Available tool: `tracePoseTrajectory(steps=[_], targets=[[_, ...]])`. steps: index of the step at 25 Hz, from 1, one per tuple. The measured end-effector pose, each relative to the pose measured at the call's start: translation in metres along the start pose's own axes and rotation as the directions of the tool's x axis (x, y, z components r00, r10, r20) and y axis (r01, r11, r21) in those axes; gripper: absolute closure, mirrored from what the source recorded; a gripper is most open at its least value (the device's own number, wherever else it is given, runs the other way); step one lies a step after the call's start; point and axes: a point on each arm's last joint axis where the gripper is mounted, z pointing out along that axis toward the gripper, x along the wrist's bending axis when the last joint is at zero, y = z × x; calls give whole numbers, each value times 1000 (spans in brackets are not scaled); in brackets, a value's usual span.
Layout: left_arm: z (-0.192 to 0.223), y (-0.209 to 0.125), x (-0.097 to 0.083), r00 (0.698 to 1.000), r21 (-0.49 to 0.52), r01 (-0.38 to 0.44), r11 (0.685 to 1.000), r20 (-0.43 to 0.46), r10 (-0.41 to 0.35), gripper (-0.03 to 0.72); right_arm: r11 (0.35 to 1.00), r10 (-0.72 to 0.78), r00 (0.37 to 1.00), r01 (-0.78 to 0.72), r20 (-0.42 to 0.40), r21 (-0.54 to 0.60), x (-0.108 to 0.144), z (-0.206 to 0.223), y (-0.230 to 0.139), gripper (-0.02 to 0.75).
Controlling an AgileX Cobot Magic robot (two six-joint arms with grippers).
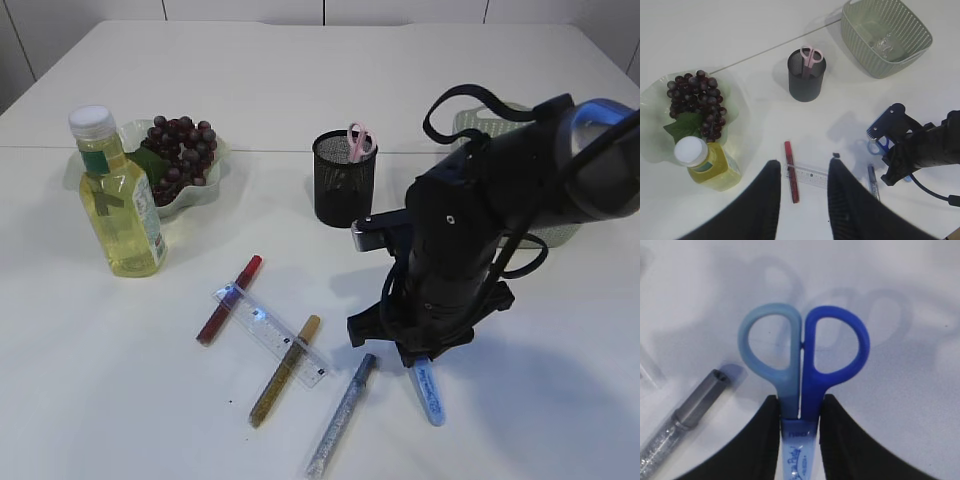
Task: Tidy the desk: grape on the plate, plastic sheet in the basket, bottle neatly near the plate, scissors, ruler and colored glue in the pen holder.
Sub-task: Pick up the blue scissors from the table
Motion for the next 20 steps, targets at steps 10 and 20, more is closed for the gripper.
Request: tracePoseTrajectory(steps=[10, 20], targets=[[0, 0, -1, 1000, 0, 2, 1000, 8, -2, 446, 998, -3, 1000, 1, 24, 55, -1, 7, -4, 513], [0, 0, -2, 1000, 2, 8, 1000, 27, -8, 446, 993, 15, 999, -19, 32, 113, -1, 13, -9, 513]])
